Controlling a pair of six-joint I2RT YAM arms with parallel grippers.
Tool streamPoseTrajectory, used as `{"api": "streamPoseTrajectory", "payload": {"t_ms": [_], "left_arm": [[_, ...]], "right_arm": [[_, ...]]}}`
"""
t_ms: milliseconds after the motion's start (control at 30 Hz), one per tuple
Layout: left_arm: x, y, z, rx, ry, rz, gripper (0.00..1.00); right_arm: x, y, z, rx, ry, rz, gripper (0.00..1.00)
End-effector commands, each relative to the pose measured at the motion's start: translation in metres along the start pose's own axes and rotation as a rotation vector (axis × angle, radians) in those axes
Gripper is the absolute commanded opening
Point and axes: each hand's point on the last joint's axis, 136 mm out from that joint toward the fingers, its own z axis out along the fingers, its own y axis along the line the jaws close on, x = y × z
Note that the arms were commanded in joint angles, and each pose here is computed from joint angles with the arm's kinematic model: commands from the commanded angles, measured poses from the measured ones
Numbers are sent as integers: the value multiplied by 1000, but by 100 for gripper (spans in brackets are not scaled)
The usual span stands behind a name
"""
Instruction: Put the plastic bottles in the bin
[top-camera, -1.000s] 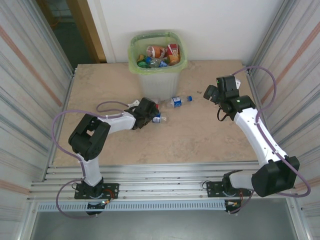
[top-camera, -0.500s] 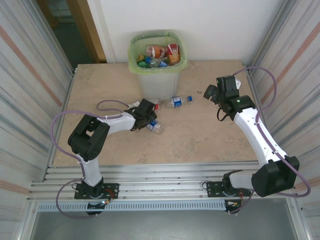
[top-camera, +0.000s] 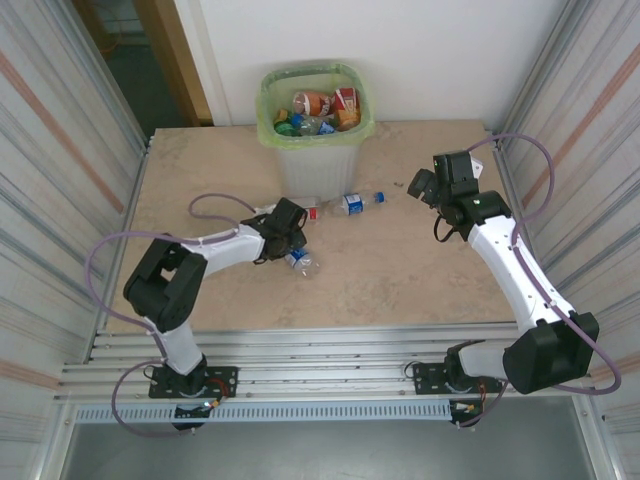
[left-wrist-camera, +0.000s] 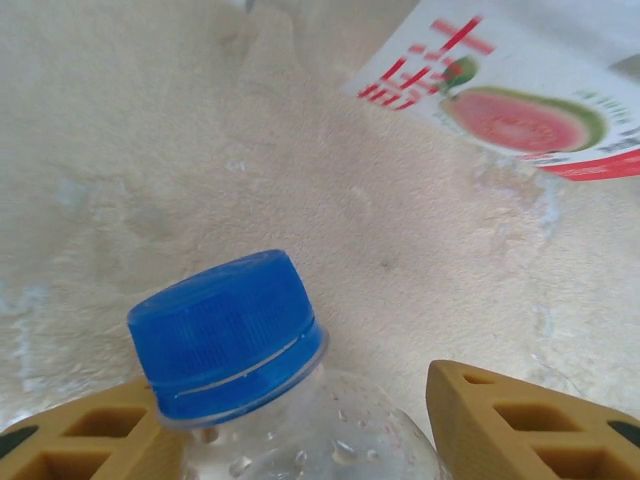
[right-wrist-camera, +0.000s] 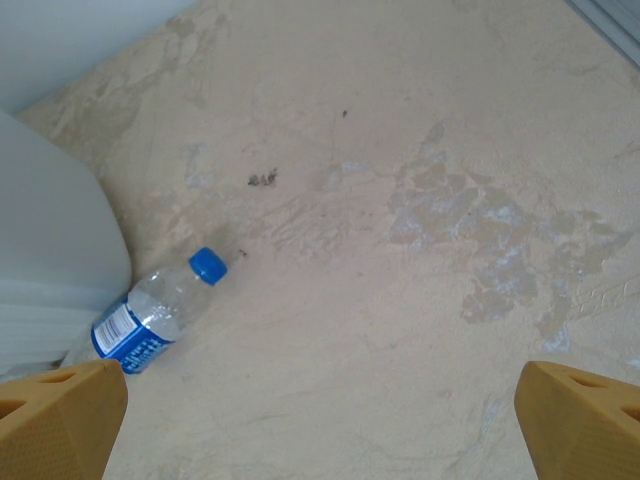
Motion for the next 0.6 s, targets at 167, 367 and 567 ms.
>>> {"api": "streamPoseTrajectory", "payload": {"t_ms": [167,367,567], "left_arm": [[-53,-8,-78,55,-229,229,37],[-83,-35,-134,220,-292,378,38],[-106,-61,-188,418,-349,472,40]], "right_arm": [[-7,-9,-12,13,-37,36,98],[-3,-11,-14,2,-38,41,98],[4,-13,-13,0,-23,44,98]]}}
